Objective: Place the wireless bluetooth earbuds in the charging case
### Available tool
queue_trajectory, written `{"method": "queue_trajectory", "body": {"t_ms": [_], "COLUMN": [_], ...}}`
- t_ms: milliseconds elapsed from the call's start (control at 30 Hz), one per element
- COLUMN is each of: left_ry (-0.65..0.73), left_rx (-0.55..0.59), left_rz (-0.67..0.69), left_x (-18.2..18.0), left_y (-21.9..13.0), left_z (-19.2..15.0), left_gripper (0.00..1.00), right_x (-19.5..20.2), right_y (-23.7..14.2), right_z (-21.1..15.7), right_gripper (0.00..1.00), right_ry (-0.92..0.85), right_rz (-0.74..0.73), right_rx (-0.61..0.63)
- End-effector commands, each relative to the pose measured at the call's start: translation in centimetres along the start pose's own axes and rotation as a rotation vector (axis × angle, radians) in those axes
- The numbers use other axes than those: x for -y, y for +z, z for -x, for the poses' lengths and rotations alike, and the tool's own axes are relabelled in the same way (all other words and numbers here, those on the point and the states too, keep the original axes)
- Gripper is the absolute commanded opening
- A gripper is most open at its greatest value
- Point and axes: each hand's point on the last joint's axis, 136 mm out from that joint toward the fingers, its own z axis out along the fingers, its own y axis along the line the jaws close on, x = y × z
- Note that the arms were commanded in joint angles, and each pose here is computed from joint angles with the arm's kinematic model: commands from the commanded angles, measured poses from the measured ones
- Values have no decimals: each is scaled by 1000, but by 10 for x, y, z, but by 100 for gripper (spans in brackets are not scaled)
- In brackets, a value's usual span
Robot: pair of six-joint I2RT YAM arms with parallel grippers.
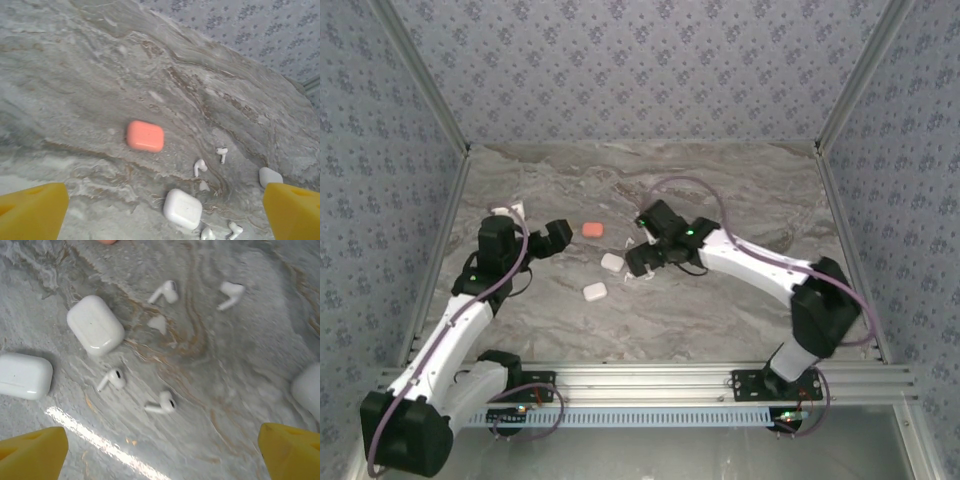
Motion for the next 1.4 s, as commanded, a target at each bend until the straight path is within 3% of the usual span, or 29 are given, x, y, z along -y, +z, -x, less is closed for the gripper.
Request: {"method": "queue_trajectory", "body": {"t_ms": [0,400,800,1100,1367], "left_ry": [-9,0,-4,-1,7], "left_rx": [-35,-57,-56,-62,-78], "left_rz": [-4,23,29,27,-22], "left_x": [-4,-14,-17,-16,-4], "left_y": [-10,-20,-22,-24,-26], "left_z": [-8,-20,-21,-21,-20], "left_gripper": [99,99,99,99,99], "right_x": [-8,-50,-63,-62,-54], "right_y": [20,95,129,128,80], "right_z": [1,6,3,-4,21], "right_gripper": [100,86,73,51,44], "right_ry": [-137,-273,-312,-329,-333], "right_rz": [-42,28,71,83,71], "right_rx": [-86,-229,-283,-294,-144]}}
